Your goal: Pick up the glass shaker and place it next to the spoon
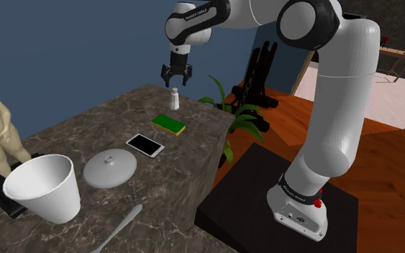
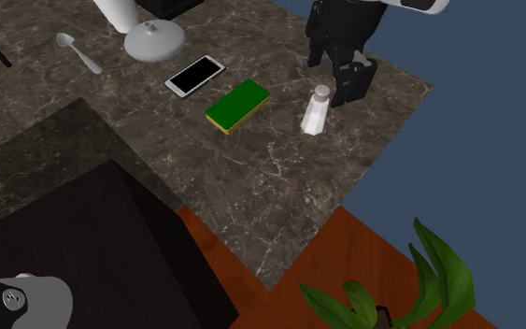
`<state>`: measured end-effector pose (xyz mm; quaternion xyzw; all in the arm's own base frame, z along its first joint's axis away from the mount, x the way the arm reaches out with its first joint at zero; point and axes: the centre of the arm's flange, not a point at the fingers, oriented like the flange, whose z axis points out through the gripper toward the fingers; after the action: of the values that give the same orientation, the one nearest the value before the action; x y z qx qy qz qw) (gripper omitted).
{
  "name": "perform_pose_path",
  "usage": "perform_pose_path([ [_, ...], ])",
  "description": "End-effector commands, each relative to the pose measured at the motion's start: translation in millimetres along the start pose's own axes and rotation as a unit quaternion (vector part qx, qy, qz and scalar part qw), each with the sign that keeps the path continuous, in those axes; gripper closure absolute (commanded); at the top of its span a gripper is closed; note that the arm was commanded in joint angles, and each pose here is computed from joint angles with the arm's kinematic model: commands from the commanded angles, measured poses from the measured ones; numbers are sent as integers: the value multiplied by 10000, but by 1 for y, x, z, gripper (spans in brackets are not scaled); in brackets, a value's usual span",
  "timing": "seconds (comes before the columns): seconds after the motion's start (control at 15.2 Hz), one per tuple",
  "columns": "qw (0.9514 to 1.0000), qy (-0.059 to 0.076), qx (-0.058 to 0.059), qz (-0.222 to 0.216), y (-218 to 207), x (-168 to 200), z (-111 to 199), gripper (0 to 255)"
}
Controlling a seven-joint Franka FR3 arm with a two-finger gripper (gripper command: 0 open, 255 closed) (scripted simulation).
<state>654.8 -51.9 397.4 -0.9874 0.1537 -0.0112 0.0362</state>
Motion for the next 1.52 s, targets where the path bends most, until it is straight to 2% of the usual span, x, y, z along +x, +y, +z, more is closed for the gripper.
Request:
perform_pose_path([
  [0.0, 10000, 6, 7, 5, 1, 1, 11, 0],
  [0.33, 10000, 6, 7, 5, 1, 1, 35, 0],
  [0.79, 10000, 6, 7, 5, 1, 1, 35, 0],
  [0.86, 10000, 6, 7, 5, 1, 1, 35, 255],
  [1.45, 10000, 6, 7, 5, 1, 1, 35, 255],
])
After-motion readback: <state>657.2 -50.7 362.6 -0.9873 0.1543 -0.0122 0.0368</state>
